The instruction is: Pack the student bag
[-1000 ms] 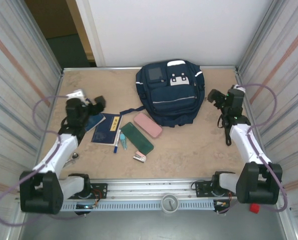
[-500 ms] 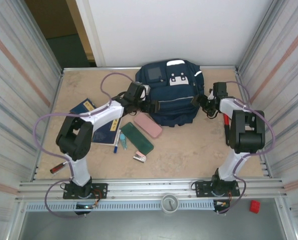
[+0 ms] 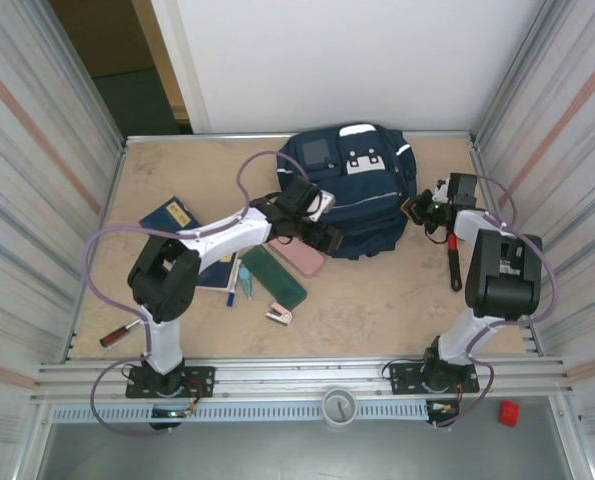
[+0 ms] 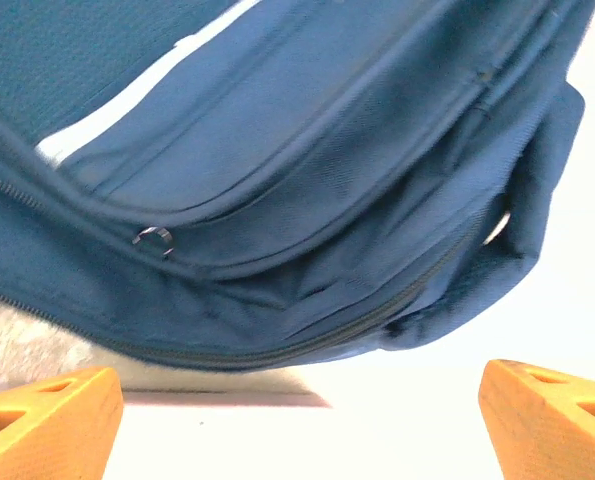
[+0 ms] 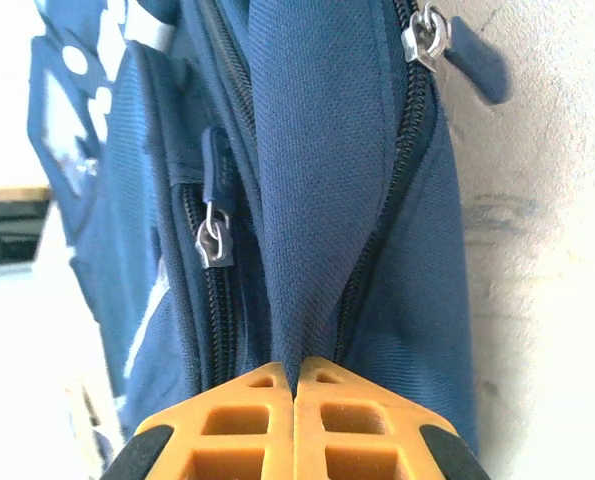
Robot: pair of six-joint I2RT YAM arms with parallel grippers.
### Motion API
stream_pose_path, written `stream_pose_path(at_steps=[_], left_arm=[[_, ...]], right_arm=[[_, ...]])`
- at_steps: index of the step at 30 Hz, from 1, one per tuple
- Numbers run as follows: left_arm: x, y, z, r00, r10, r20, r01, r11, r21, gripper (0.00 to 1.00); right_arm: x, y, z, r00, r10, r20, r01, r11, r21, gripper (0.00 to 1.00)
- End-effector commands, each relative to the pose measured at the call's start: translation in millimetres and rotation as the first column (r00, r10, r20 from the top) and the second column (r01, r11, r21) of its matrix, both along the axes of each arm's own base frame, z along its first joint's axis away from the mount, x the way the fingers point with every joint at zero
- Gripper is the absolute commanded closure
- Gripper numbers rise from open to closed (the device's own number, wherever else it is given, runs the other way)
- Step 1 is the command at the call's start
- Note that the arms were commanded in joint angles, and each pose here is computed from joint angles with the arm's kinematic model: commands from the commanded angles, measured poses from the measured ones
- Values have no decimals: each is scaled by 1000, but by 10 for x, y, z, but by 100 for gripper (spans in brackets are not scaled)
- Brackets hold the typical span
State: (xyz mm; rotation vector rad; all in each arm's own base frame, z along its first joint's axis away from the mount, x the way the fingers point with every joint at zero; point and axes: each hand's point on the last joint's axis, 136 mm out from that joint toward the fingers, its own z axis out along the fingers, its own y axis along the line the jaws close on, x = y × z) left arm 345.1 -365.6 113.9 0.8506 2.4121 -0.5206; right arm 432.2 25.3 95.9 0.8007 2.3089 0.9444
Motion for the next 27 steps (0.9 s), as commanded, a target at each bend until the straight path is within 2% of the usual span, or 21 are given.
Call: stream_pose_path(at_steps=[1,4,7,9,11,14,17,20,22,27], left_arm=[[-23,-249,115,968,-191,162,168,975,146,9],[-83,-534,153,916,-317,248,266,939,219,13],[30,-679,172,897,-328,296,256,932,258,20],[156,-728,259,886,-315,339,228,935,273,32],[231,-759,174,876,-327,354,224,927,302,42],[285,-836,317,843,-351,407,241,924,298,71],[379,-846,593,807,-352,474,227,926,302,89],[471,-735,1036,763,-321,562,195,942,274,97],[541,-573,1234,749,-283,599,173,956,236,99],[651,-26,1340,733,-242,635,209,969,129,100]], right_arm=[[40,52,634,986,-36,163,21,996,88,100],[-41,34,874,975,-79,205,58,993,107,100],[-106,27,1106,961,-126,246,93,986,139,100],[-155,17,1252,951,-149,271,111,982,153,100],[-198,20,1390,943,-156,296,114,982,154,100],[-250,55,1596,929,-152,337,109,984,143,100],[-304,84,1781,914,-154,377,114,985,127,100],[-397,160,1984,891,-146,429,117,989,94,100],[-488,285,2102,880,-118,460,105,993,54,100],[-737,784,2170,866,-30,499,63,997,-50,100]])
